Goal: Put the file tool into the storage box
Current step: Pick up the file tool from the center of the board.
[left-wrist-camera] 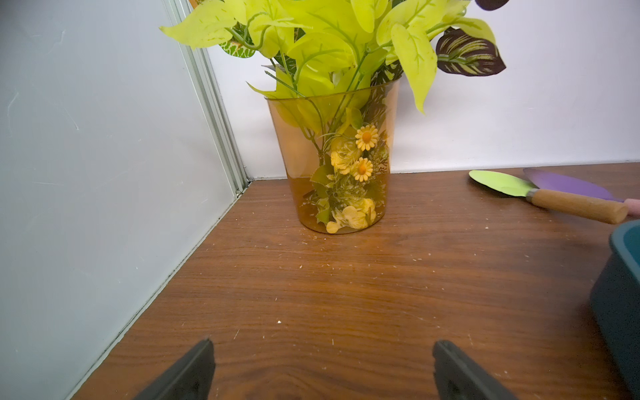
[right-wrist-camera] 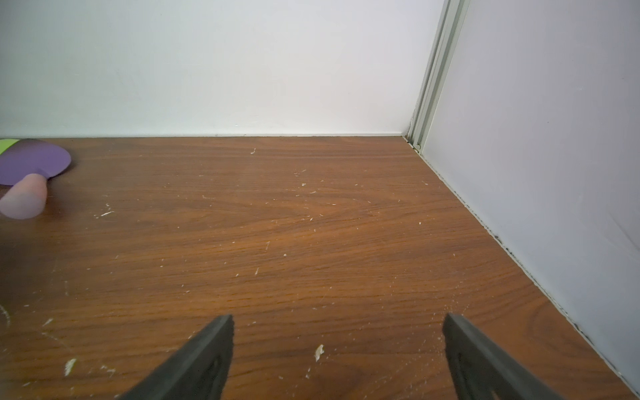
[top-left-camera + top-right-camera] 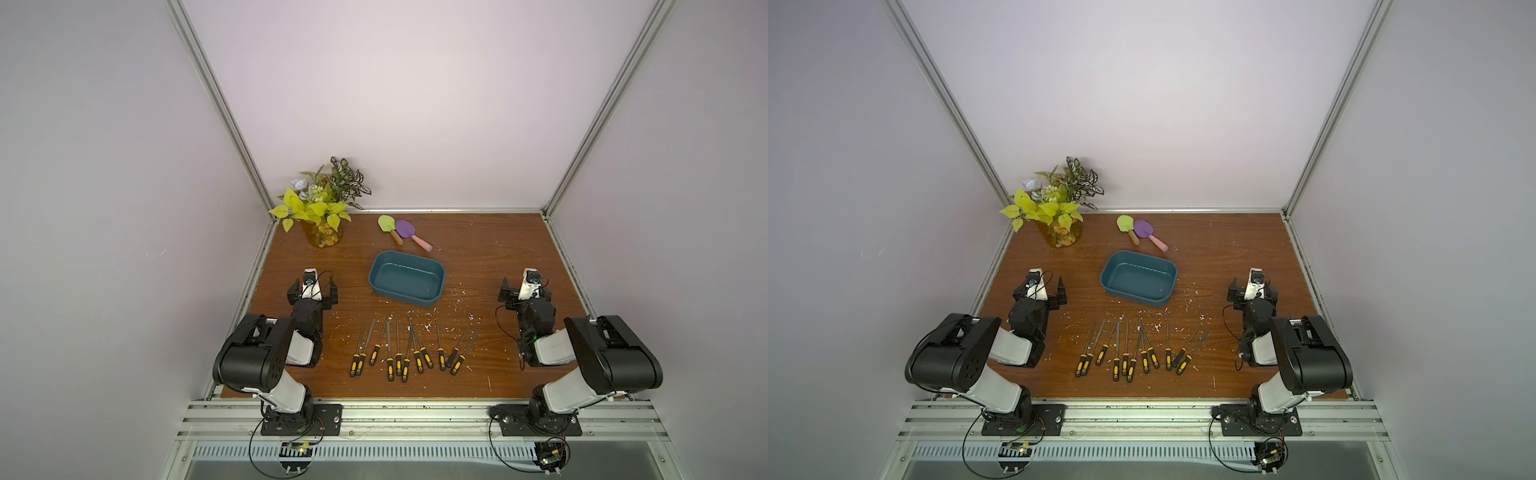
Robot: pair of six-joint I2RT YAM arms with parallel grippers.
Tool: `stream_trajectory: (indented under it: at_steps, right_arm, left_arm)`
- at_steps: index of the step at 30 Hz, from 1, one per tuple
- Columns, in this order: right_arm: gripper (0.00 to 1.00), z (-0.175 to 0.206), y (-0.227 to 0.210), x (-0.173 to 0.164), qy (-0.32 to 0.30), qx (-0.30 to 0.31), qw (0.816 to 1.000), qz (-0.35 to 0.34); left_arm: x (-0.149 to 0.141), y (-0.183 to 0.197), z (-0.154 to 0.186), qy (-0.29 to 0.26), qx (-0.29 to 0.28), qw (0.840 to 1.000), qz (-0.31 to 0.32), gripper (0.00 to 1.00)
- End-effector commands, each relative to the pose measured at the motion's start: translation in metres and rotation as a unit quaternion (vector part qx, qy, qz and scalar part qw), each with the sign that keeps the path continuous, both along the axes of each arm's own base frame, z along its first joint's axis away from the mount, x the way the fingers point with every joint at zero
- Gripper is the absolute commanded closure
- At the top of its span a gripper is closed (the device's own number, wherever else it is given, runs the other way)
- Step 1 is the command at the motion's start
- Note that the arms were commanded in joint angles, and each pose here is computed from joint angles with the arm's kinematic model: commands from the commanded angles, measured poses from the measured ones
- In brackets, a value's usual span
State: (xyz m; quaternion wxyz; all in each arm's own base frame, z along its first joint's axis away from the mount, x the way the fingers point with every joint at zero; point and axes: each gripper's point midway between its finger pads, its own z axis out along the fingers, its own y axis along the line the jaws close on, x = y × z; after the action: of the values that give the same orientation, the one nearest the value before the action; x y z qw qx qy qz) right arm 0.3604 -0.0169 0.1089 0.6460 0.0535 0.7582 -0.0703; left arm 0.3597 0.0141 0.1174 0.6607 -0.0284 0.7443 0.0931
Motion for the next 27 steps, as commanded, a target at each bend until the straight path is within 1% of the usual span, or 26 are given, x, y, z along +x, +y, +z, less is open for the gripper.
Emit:
stream_trajectory:
  at_steps: [1,2,4,6,7,9,10,11,12,14,16,17,18,19,21,23,25,26,27]
  right_arm:
    - [0.01,0.019,0.002,0.006,-0.034,0.011,0.999,0.005]
    - [0.01,0.020,0.003,0.006,-0.035,0.011,0.999,0.005]
    - [0.01,0.024,0.000,0.003,-0.045,0.013,0.999,-0.002]
    - [0.01,0.032,-0.004,-0.001,-0.051,0.011,0.998,-0.019]
    - [0.01,0.039,-0.006,-0.004,-0.053,0.009,0.998,-0.030]
    - [0.01,0.051,-0.007,-0.007,-0.047,0.008,0.998,-0.047]
    - [0.01,0.060,-0.012,-0.009,-0.046,0.033,0.996,-0.064]
    - [0.01,0.066,-0.015,-0.010,-0.043,0.073,0.993,-0.080]
    - [0.01,0.077,-0.012,-0.011,-0.044,0.097,0.991,-0.075]
    - [0.01,0.091,0.002,-0.013,-0.034,0.119,0.992,-0.033]
    - [0.01,0.099,0.016,-0.019,-0.019,0.143,0.990,0.004]
    - [0.01,0.100,0.020,-0.025,-0.009,0.157,0.987,0.011]
    - [0.01,0.100,0.022,-0.030,0.002,0.171,0.985,0.017]
    - [0.02,0.100,0.026,-0.034,0.011,0.182,0.983,0.025]
    - [0.02,0.100,0.038,-0.043,0.030,0.206,0.977,0.054]
    - [0.03,0.102,0.052,-0.048,0.048,0.224,0.970,0.088]
    - [0.04,0.104,0.070,-0.052,0.066,0.242,0.960,0.126]
    - [0.05,0.104,0.080,-0.054,0.078,0.244,0.956,0.145]
    - [0.06,0.103,0.087,-0.055,0.091,0.244,0.953,0.156]
  left_arm:
    - [0.002,0.003,0.012,-0.020,-0.004,1.000,0.002,0.00]
    - [0.001,0.005,0.013,-0.021,-0.004,1.000,0.007,0.00]
    - [-0.003,0.014,0.018,-0.032,-0.009,0.999,0.035,0.01]
    - [-0.009,0.020,0.027,-0.046,-0.014,0.997,0.056,0.00]
    - [-0.015,0.024,0.034,-0.055,-0.012,0.996,0.074,0.00]
    - [-0.028,0.024,0.052,-0.075,0.009,0.990,0.121,0.00]
    - [-0.035,0.020,0.064,-0.087,0.023,0.986,0.139,0.01]
    - [-0.040,0.015,0.078,-0.103,0.022,0.983,0.152,0.00]
    - [-0.042,0.008,0.092,-0.118,0.018,0.981,0.154,0.00]
    - [-0.041,-0.007,0.114,-0.129,0.007,0.980,0.151,0.00]
    - [-0.038,-0.017,0.131,-0.126,-0.029,0.979,0.159,0.00]
    - [-0.031,-0.026,0.133,-0.103,-0.043,0.983,0.147,0.00]
    - [-0.022,-0.037,0.130,-0.065,-0.060,0.989,0.121,0.00]
    - [-0.018,-0.043,0.126,-0.032,-0.074,0.991,0.111,0.01]
    - [-0.017,-0.053,0.116,0.030,-0.102,0.990,0.096,0.01]
    - [-0.023,-0.056,0.108,0.075,-0.117,0.986,0.095,0.00]
    - [-0.031,-0.062,0.105,0.103,-0.126,0.983,0.084,0.00]
    - [-0.036,-0.063,0.105,0.107,-0.131,0.983,0.078,0.00]
    - [-0.041,-0.063,0.107,0.101,-0.152,0.980,0.075,0.01]
